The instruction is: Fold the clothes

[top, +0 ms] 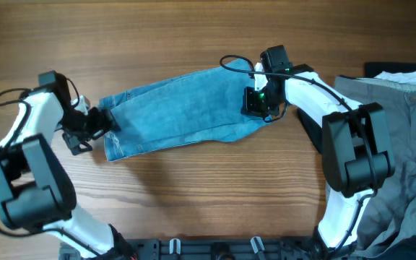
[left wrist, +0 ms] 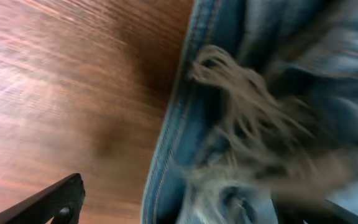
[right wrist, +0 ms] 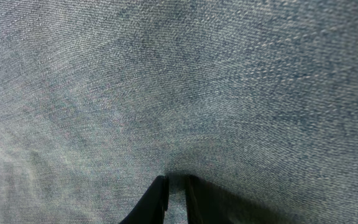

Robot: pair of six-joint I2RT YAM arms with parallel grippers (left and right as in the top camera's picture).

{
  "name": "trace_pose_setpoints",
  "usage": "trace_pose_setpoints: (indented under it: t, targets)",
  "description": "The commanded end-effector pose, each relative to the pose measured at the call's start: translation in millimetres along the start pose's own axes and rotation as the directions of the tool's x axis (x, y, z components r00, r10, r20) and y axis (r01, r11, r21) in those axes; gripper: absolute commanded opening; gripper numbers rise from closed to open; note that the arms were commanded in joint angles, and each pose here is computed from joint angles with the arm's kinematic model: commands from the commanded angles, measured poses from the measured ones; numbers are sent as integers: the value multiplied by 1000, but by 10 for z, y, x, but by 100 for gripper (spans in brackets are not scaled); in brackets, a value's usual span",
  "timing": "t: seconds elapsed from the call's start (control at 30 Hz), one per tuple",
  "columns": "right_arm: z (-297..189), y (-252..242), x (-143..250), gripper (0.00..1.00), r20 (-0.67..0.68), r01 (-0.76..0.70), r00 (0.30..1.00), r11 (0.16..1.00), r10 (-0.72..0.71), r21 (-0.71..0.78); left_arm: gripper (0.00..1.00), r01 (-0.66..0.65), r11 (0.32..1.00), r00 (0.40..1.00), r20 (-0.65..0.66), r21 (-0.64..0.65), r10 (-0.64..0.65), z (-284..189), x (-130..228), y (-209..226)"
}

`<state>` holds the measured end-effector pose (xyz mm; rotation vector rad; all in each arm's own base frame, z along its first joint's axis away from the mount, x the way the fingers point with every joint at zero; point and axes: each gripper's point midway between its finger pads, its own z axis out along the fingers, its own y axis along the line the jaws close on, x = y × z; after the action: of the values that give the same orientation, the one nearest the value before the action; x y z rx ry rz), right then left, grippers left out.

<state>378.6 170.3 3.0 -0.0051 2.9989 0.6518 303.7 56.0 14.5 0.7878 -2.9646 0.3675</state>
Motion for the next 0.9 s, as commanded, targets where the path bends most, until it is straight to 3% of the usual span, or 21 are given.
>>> trace_pose_setpoints:
  t: [0.0,0.1,0.13,0.17,0.2,0.23,0.27,0.4,0.43,0.5,0.7,0.87]
  targets:
    - [165,-98,95,15,-41,-30,999,999,31,23,90,-99,993,993,-64,60,103,277,113,-86]
    - [165,-91,98,15,-43,-33,999,999,34,20,76,-148,984,981,-113,99,159,428,226,-225]
    - [165,-91,96,15,-42,-33,999,999,34,20,67,-160,982,978,-119,97,172,464,239,-253]
    - [165,-88,88,15,-39,-31,999,999,32,18,49,-178,979,974,-125,95,189,497,260,-298]
    - [165,-79,89,15,-40,-32,999,999,32,13,21,-192,978,971,-128,83,201,508,277,-317]
    - [165,-75,94,15,-42,-32,999,999,33,11,8,-198,977,969,-132,78,207,503,296,-326]
    - [165,-76,101,15,-45,-33,998,999,34,11,4,-199,979,969,-142,55,205,488,314,-289]
    - [127,-73,143,9,-60,-37,997,999,38,12,4,-123,982,976,-198,-140,94,242,360,83]
    - [23,-47,120,9,-42,-35,998,999,36,10,4,-51,970,978,-207,-237,1,-8,359,248]
    - [-223,76,34,9,19,-12,1000,1000,12,-11,4,38,963,980,-179,-268,-88,-434,274,232]
    - [-767,343,-43,10,140,46,989,998,-39,-46,4,-10,974,998,-56,-225,-3,-1288,22,-229]
    - [-749,342,-26,10,131,44,991,998,-37,-48,4,-164,981,986,-31,-99,162,-1230,95,-963]
